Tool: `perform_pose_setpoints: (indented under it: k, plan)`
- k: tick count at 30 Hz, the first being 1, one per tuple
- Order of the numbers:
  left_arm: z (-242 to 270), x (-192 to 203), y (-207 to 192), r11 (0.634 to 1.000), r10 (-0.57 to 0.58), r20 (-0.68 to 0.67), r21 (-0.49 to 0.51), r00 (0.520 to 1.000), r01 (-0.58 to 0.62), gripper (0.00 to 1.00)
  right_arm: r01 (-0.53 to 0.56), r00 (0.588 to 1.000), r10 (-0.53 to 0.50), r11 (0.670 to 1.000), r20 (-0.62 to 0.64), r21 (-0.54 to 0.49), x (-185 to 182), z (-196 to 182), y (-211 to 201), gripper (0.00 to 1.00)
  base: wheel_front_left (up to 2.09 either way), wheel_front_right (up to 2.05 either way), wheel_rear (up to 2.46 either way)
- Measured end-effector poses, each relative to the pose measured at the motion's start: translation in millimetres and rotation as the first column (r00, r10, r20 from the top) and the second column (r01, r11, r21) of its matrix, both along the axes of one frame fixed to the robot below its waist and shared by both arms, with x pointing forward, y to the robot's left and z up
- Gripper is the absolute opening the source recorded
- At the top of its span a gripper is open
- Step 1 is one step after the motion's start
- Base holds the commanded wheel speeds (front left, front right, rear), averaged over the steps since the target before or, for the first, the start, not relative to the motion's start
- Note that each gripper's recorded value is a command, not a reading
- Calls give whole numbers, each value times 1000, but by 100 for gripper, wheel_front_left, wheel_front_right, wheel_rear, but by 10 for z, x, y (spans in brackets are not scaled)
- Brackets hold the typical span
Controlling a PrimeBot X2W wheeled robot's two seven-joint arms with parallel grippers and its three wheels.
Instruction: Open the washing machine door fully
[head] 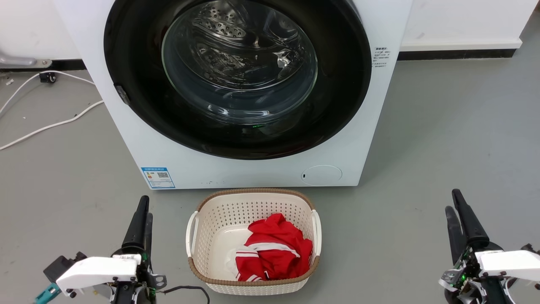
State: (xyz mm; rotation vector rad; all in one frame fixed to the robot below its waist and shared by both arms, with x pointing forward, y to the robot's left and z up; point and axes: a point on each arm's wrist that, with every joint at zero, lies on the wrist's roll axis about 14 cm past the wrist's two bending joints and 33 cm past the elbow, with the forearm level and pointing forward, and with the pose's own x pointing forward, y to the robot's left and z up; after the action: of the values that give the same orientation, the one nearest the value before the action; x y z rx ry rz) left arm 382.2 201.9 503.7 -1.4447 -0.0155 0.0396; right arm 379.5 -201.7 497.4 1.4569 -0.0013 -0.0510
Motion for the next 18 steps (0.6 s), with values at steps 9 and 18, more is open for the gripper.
perform_pose_setpoints:
  k: [9,18]
  plan:
    - [163,23,-16,977,0,41,215,999,-8,100,2,999,7,971,36,-237,4,146,11,100,0,0,0]
    - [222,38,-58,917,-9,52,400,999,-12,100,-2,998,32,888,57,-460,3,234,83,100,0,0,0]
